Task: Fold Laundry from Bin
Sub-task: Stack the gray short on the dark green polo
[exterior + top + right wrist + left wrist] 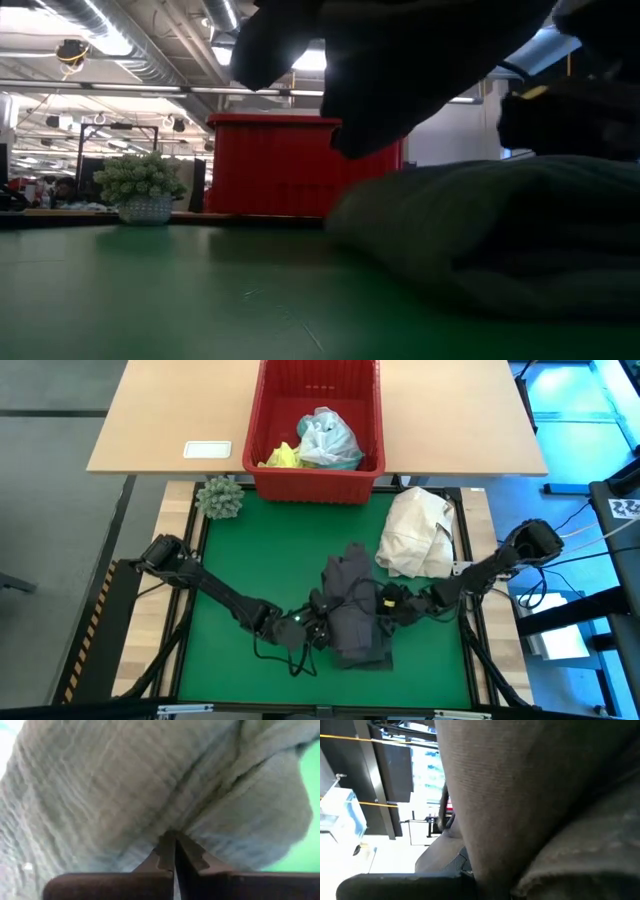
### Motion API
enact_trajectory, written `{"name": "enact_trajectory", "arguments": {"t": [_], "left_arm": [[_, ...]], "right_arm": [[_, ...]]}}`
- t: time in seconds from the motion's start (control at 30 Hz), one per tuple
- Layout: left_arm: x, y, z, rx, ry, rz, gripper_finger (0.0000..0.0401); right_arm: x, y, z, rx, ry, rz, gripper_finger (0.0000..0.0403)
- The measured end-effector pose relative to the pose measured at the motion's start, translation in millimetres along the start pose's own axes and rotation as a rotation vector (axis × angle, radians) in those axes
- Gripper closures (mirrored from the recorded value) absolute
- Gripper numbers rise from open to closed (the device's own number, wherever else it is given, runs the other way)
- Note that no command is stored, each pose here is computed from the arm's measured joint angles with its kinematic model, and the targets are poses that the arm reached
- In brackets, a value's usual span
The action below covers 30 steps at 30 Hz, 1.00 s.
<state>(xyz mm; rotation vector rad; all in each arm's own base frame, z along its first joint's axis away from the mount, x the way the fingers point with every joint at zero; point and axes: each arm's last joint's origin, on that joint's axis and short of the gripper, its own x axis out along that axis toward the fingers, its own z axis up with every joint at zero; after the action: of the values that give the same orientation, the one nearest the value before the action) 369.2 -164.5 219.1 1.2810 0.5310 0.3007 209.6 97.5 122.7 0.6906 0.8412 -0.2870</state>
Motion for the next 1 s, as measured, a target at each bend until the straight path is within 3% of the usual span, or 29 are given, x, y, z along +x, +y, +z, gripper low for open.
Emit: {"name": "enact_trajectory", "arguments": {"t": [0.13,0.3,0.5,0.77,1.0], "left_arm": [[-5,-4,2,0.019,0.001,-0.012,0.0339],[-15,-5,9,-0.009,-0.029,0.001,0.0339],[-18,-9,13,-0.181,-0.121,-0.083,0.0339],[-5,-17,10,-0.298,-0.124,-0.126,0.0339],[18,-60,9,-0.134,-0.035,-0.130,0.0339]], "right_arm": [[-5,10,14,-0.047,0.050,0.011,0.0402],[-35,23,32,-0.100,0.103,-0.179,0.0402],[-76,45,61,-0.172,0.034,-0.340,0.0402],[-98,70,85,-0.281,-0.114,-0.315,0.0402],[-103,83,86,-0.369,-0.271,-0.125,0.0402]]}}
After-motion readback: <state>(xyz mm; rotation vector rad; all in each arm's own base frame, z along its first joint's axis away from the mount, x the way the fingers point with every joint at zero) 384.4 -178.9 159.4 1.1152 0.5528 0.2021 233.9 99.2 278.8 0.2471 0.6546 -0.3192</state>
